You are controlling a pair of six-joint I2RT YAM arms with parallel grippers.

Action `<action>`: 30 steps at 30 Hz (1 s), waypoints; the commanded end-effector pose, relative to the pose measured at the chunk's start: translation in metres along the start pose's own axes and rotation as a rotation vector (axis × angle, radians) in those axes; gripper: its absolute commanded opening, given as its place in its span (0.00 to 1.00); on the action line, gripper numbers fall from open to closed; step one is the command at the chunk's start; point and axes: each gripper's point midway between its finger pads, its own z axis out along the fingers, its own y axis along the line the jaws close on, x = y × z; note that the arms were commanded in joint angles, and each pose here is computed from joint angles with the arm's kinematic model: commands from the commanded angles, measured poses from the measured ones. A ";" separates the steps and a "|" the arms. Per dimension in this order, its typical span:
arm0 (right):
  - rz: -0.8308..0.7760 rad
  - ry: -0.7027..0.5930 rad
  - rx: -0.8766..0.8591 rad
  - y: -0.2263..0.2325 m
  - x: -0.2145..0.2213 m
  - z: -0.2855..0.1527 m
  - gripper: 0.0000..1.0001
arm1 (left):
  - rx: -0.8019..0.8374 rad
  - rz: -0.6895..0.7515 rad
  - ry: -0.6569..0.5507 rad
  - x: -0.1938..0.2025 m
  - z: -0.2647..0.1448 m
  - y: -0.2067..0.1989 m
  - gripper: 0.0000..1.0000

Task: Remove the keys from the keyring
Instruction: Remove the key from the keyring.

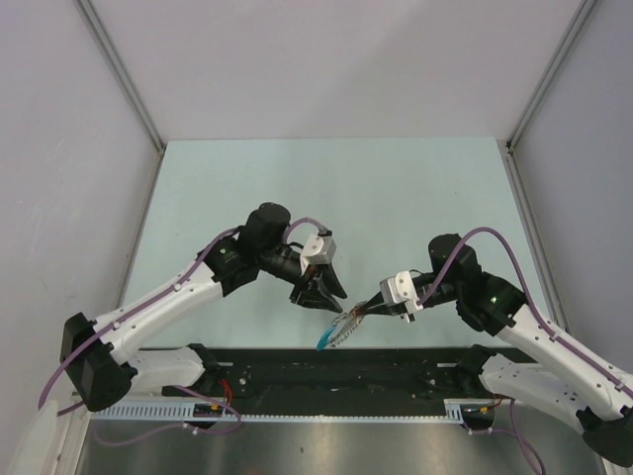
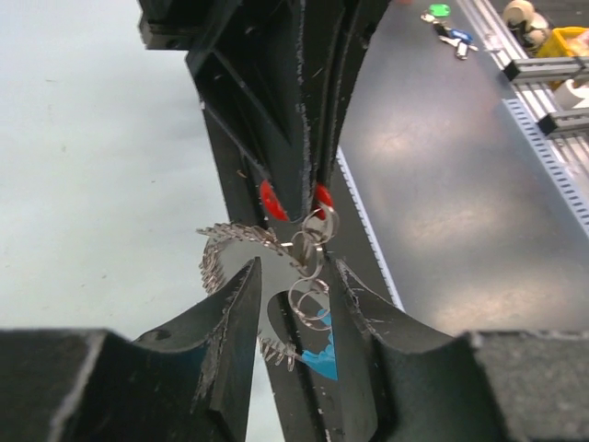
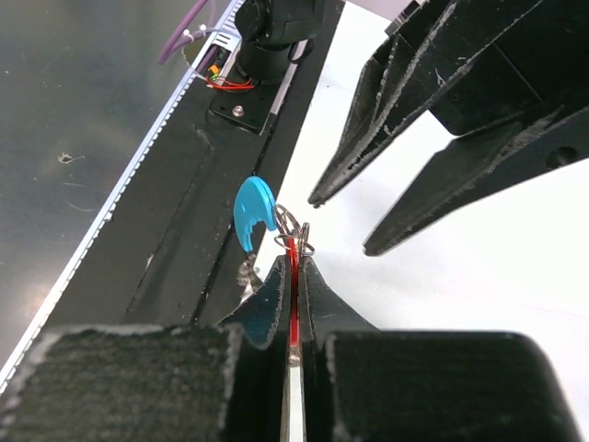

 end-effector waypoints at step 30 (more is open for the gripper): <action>-0.104 -0.012 0.055 -0.013 -0.025 -0.001 0.00 | 0.221 -0.122 0.023 0.001 0.012 -0.038 0.00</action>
